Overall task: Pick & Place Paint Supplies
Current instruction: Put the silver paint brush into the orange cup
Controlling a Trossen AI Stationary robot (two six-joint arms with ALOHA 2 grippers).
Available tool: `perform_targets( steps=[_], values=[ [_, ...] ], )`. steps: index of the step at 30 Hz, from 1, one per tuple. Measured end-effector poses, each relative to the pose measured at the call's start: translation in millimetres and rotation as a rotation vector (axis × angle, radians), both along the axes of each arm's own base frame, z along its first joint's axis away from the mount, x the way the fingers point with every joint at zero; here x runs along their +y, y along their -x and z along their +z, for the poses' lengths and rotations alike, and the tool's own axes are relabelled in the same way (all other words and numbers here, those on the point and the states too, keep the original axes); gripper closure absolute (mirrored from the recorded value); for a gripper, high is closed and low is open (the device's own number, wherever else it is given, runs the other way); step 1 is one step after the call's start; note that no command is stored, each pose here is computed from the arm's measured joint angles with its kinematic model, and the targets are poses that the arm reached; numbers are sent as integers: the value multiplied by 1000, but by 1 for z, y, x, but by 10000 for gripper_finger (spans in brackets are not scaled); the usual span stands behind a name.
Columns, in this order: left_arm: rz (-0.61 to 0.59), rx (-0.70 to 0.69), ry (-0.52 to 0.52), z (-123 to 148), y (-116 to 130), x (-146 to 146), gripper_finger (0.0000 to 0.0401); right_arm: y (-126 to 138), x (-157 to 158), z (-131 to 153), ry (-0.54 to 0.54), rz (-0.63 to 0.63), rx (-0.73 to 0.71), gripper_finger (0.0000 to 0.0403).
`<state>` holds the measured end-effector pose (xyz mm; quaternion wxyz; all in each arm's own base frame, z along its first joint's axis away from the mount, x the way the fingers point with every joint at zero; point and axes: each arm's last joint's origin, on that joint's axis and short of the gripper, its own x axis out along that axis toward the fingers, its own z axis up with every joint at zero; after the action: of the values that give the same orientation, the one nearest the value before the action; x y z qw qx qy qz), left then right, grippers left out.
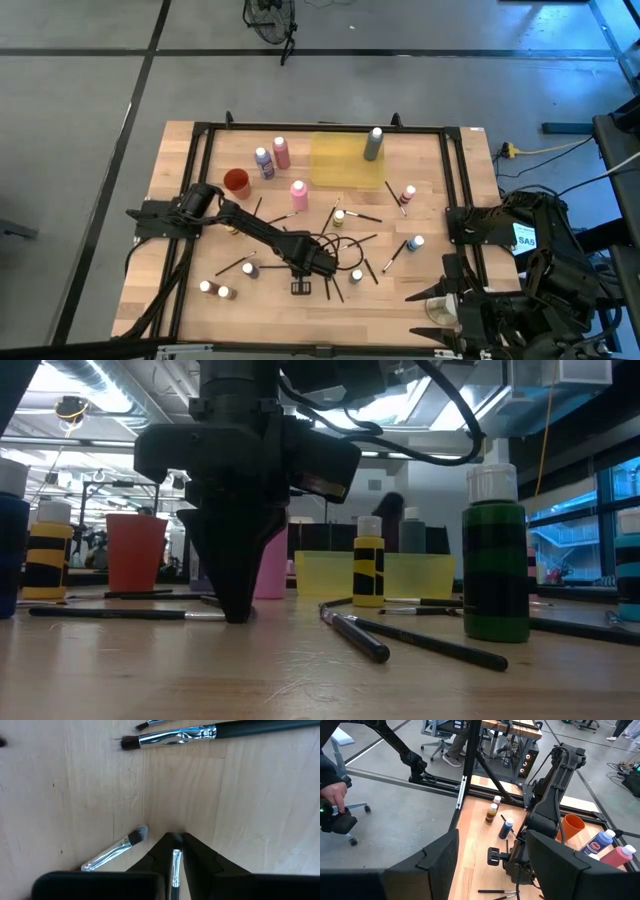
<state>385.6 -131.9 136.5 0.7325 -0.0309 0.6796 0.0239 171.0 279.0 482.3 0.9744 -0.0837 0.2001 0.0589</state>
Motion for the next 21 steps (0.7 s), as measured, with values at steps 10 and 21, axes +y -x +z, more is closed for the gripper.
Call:
perform_targets(
  steps=[10,21],
  values=[
    [-4,-7,-23,0,1,-2,397,0,0,0,-6,15,10,169],
    [44,-53,-54,11,3,-4,399,2,2,0,-14,21,10,169]
  ],
)
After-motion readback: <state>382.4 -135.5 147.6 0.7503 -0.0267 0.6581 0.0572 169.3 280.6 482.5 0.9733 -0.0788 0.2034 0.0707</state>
